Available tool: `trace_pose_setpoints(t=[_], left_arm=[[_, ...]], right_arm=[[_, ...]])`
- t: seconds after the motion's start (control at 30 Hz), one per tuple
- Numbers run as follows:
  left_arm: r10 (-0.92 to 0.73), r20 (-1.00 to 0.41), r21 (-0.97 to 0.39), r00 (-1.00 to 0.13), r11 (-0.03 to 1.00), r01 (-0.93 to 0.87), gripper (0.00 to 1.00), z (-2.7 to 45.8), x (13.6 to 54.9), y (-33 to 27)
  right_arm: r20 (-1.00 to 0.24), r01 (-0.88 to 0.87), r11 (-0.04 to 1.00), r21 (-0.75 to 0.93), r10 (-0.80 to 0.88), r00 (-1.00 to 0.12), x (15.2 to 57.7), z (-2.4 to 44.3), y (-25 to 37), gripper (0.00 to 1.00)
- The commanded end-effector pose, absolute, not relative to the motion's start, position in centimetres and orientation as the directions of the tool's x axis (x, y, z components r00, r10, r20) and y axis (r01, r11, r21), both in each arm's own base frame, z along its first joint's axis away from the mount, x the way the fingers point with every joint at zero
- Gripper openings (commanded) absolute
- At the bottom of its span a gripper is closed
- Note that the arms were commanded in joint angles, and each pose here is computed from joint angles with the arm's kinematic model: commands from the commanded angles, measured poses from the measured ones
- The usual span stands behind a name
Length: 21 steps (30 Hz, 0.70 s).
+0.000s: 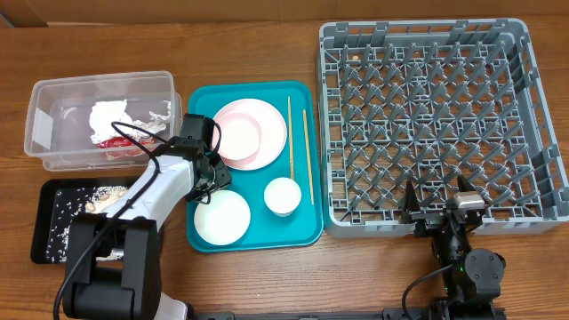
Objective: Sort waste into correct bins and load items into the dishwasher
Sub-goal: 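Lower the left gripper and grasp the orange carrot, then carry the carrot left and release it onto the black tray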
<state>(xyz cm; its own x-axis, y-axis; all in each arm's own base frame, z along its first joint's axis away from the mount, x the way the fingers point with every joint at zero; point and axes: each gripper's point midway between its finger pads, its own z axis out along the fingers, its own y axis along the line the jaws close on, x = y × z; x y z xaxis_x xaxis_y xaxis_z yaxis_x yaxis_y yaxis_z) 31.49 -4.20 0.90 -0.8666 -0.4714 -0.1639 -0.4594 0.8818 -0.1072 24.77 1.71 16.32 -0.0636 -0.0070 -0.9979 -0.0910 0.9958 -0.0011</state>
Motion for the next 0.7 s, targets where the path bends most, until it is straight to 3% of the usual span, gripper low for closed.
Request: trace_pose_setpoints(t=[0.0,0.17,0.3,0.67], left_arm=[[-0.473,-0.173,-0.090,-0.864,0.881,-0.465,0.30,0.8,31.2,-3.8],[-0.474,-0.182,-0.087,-0.862,0.881,-0.466,0.28,1.0,31.4,-3.7],[-0.452,-0.207,-0.098,-0.868,0.892,-0.441,0.21,2.1,32.6,-3.8],[-0.373,-0.298,-0.009,-0.878,0.921,-0.388,0.17,10.1,36.0,-2.4]], right_arm=[[-0.998,-0.090,0.996,-0.012,-0.018,-0.062,24.8,16.1,1.7,1.00],[-0.998,-0.090,0.996,-0.012,-0.018,-0.062,24.8,16.1,1.7,1.00],[-0.998,-0.090,0.996,-0.012,-0.018,-0.062,24.8,16.1,1.7,1.00],[-0.998,-0.090,0.996,-0.012,-0.018,-0.062,24.8,16.1,1.7,1.00]])
